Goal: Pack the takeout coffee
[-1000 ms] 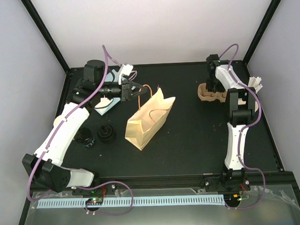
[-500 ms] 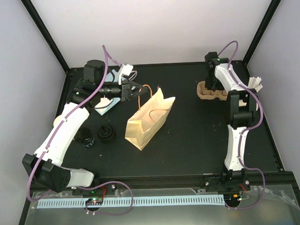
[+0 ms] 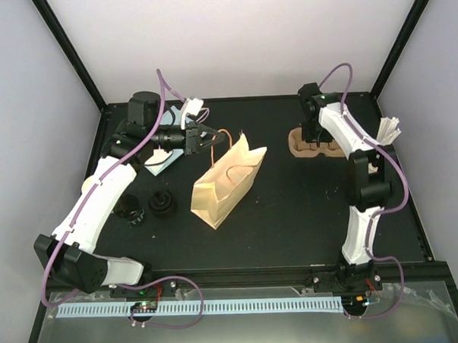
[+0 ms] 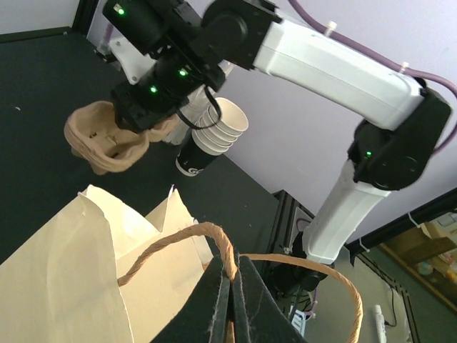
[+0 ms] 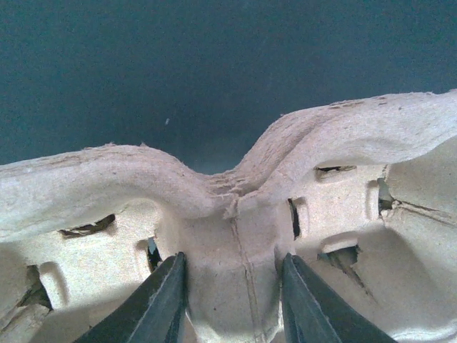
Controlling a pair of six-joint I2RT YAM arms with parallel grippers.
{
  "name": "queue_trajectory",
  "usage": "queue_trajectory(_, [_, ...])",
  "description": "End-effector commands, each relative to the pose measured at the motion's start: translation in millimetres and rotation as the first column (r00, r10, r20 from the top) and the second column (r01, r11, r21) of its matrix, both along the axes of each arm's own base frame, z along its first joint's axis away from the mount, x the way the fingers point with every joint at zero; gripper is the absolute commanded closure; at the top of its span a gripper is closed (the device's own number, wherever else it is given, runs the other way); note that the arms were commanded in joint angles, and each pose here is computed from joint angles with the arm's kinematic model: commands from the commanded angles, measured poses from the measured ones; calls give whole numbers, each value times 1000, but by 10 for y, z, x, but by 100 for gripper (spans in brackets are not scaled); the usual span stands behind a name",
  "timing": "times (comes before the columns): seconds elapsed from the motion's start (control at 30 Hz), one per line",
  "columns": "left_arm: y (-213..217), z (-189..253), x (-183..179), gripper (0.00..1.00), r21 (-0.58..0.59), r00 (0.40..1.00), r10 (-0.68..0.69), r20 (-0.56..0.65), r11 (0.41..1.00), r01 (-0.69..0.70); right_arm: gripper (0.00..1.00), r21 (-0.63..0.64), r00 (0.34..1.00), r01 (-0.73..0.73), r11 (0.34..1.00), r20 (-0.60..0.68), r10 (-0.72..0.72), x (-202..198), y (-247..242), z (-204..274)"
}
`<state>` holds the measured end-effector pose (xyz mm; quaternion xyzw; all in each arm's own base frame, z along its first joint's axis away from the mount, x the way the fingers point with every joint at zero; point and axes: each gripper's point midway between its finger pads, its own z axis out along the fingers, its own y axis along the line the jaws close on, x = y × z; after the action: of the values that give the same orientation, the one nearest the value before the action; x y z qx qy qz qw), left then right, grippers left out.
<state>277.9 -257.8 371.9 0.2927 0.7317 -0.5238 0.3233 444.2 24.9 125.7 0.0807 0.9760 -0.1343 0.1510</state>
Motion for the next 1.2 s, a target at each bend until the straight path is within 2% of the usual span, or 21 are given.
queue_trajectory(0.0, [31,152,-39,98,-13,999,-2,53,1000,3,65,7,998,0,1000,60,0,-192,65,183])
queue_trajectory(0.23, [29,139,-32,99,-10,999,-2,53,1000,2,64,13,998,-60,998,14,60,-634,303,-60])
queue_trajectory(0.37, [28,122,-15,98,-8,999,1,50,1000,-1,63,38,997,-76,996,4,76,-750,349,-182])
queue_trajectory(0.67, [31,105,0,99,-3,999,7,47,1000,-7,47,83,987,-159,984,32,157,-832,522,-136])
queue_trajectory(0.97, [49,112,10,98,1,998,20,60,1000,-21,55,168,926,-375,911,15,378,-1066,1159,-141])
queue_trajectory(1.17, [120,111,70,98,7,995,70,69,997,-71,59,206,900,-425,882,-13,437,-1183,1336,-259])
